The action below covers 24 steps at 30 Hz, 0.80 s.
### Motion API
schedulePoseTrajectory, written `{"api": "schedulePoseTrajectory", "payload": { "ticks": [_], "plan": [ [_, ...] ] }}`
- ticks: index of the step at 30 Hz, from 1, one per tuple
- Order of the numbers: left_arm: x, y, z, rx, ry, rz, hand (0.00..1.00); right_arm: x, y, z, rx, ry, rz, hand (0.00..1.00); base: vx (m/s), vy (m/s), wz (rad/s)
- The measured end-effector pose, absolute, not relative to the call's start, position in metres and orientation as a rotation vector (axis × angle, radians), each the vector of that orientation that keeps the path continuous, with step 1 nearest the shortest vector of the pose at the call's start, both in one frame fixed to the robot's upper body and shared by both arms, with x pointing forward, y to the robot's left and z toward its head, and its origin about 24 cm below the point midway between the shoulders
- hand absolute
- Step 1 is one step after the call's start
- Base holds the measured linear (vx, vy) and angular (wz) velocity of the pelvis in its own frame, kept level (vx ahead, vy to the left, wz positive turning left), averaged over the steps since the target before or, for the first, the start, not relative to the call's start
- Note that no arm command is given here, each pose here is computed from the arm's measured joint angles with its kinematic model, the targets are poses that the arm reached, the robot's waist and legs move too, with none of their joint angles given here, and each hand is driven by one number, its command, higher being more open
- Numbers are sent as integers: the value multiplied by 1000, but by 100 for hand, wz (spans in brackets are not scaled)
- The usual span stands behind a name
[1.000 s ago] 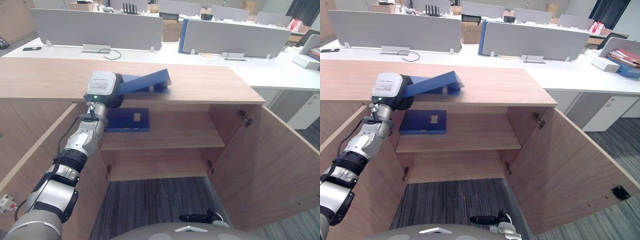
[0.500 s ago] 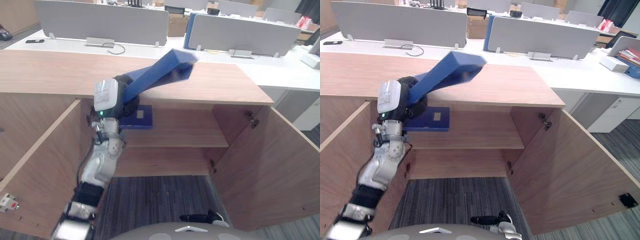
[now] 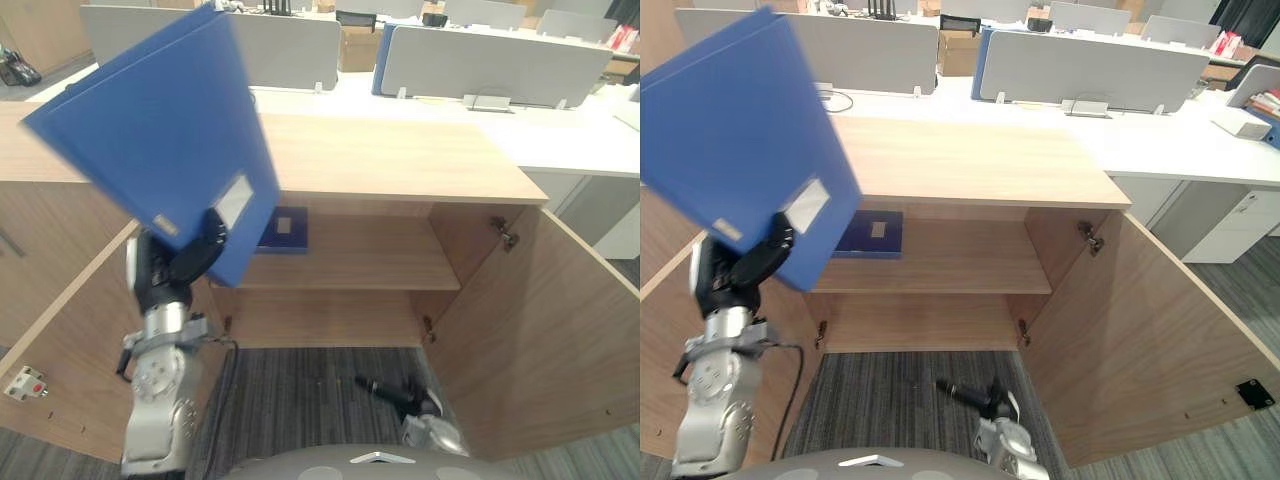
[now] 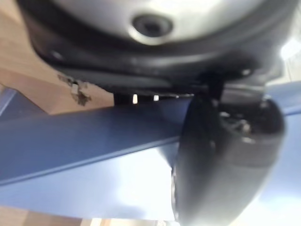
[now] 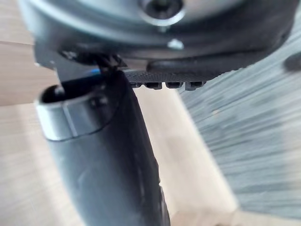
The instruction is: Walk over to the cabinet, pick up the folder, carry it to the office cabinet, place the folder inside the office cabinet, then close the office cabinet door
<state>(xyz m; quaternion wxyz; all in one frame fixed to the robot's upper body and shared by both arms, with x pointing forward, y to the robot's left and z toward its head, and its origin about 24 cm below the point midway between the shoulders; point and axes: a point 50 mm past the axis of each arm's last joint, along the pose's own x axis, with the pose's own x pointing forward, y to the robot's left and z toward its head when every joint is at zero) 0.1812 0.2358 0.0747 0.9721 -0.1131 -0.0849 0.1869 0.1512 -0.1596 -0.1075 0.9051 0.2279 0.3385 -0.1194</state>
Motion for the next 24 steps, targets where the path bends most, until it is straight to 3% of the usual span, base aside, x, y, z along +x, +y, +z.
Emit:
{"api": "schedulePoseTrajectory", "payload": {
  "ticks": [4, 10, 17, 24],
  "plan": [
    [166, 249, 79, -302, -195, 366, 0, 189, -182, -43, 645, 286, -263, 100, -14, -6, 8],
    [165, 253, 83, -407, -240, 267, 0, 225, -198, 27, 706, -83, -188, 100, 6, 5, -1],
    [188, 252, 81, -451, -258, 98, 0, 273, -177, 99, 622, -320, 114, 100, 0, 0, 0],
    [215, 256, 70, -387, -173, -19, 0, 316, -154, 150, 477, -401, 323, 100, 6, -2, 2]
  ]
}}
